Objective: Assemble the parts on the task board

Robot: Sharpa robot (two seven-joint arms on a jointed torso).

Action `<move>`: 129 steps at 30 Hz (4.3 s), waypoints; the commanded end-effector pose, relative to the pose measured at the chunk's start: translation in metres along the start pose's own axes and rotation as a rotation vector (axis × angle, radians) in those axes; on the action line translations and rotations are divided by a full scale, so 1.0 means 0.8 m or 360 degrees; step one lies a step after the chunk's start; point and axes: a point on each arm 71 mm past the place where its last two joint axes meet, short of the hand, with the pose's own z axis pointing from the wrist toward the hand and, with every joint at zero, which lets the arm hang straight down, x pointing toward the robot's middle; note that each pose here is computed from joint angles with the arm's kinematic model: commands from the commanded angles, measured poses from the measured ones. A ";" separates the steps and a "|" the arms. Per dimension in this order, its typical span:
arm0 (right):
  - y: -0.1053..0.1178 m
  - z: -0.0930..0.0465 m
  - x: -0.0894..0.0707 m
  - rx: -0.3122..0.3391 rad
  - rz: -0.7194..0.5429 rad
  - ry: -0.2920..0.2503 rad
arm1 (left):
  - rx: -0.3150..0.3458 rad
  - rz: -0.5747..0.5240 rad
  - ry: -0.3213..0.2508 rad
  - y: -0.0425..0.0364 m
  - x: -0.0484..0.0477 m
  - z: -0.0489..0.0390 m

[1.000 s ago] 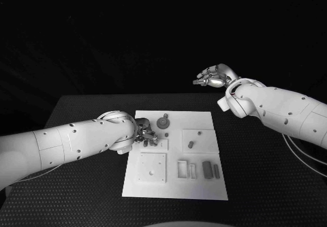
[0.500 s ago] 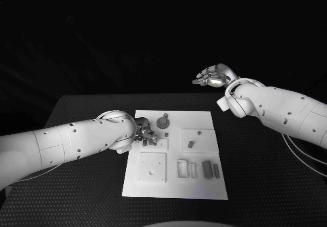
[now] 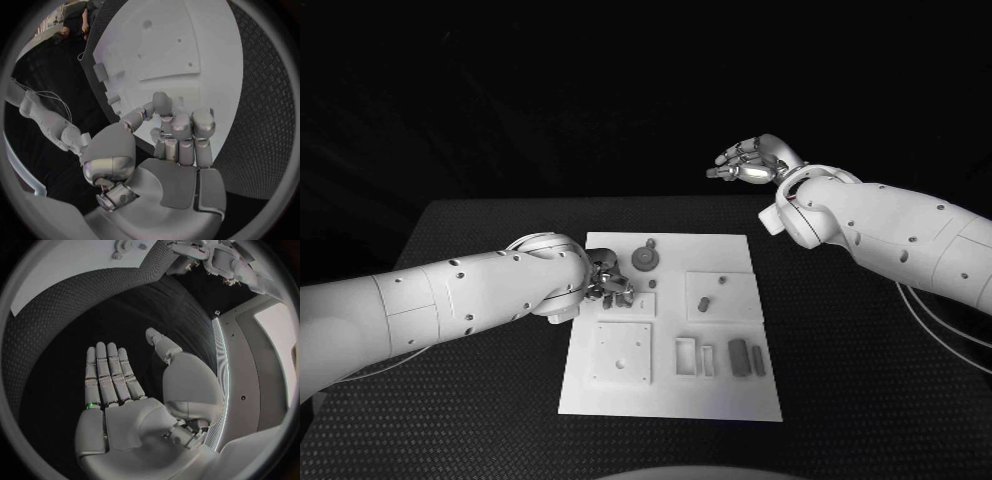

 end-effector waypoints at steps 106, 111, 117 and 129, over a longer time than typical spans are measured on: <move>0.000 -0.002 0.012 -0.0006 0.0011 0.0060 | -0.0036 0.0087 0.0159 -0.0027 0.000 0.016; -0.001 -0.003 0.011 -0.0007 0.0011 0.0055 | -0.0047 0.0079 0.0150 0.0010 -0.002 0.016; -0.002 -0.003 0.011 -0.0004 0.0011 0.0052 | -0.0051 0.0068 0.0134 0.0048 -0.004 0.016; -0.006 -0.005 0.012 0.0005 0.0011 0.0047 | -0.0039 -0.0081 0.0142 0.0124 -0.009 0.013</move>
